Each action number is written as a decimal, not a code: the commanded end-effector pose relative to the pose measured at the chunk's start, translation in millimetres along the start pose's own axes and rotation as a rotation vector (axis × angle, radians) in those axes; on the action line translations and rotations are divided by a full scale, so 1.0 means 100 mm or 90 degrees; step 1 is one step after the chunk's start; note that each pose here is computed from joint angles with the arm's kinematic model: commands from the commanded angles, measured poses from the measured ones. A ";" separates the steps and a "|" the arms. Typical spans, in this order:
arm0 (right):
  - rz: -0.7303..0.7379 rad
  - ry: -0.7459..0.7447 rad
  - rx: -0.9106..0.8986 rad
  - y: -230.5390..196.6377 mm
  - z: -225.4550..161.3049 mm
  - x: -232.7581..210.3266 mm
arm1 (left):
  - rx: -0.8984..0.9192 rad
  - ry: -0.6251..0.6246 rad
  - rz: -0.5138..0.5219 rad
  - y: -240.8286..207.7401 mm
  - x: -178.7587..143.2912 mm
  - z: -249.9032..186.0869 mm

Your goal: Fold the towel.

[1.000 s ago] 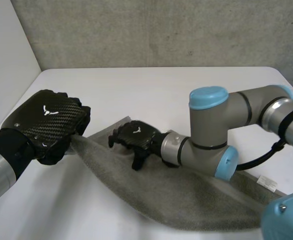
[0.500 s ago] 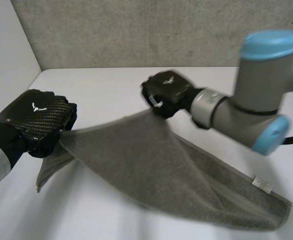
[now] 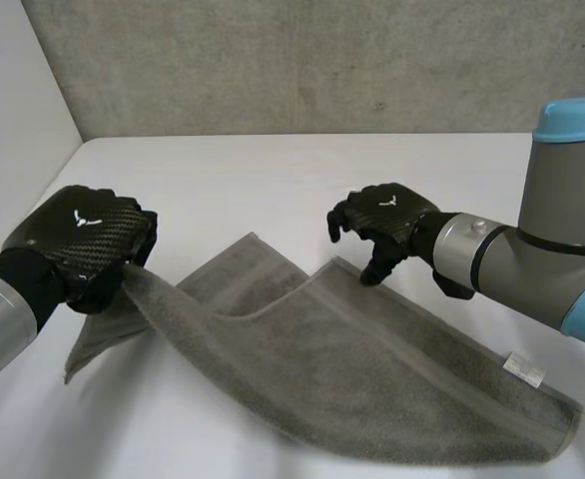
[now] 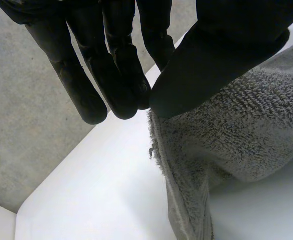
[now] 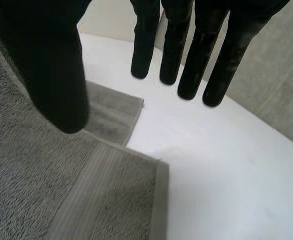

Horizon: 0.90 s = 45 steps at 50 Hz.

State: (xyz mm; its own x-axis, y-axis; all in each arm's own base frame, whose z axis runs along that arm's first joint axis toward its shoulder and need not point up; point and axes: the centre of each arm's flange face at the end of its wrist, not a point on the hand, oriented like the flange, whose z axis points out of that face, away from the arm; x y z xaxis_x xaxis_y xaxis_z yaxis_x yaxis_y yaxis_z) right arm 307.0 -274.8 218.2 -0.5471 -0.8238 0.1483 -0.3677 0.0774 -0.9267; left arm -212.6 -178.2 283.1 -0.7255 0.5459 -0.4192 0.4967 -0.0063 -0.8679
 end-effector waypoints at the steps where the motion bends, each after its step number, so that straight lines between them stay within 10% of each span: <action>1: -0.001 -0.026 0.003 0.07 0.25 -0.02 | 0.011 0.006 0.003 -0.04 0.04 -0.05; 24: 0.021 -0.288 -0.043 0.37 0.67 -1.03 | 0.079 0.004 0.028 -0.29 0.08 -0.33; 45: -0.038 -0.061 0.021 -0.19 0.11 -0.33 | -0.023 0.035 0.004 0.13 0.16 -0.05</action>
State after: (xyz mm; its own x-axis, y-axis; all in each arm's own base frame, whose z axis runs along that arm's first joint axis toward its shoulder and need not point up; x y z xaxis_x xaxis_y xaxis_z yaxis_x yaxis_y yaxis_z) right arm 383.7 -249.5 196.3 -0.3618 -0.9257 0.1102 -0.3734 0.0356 -0.9270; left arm -214.5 -154.2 289.5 -0.7006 0.5643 -0.4367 0.4952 -0.0561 -0.8670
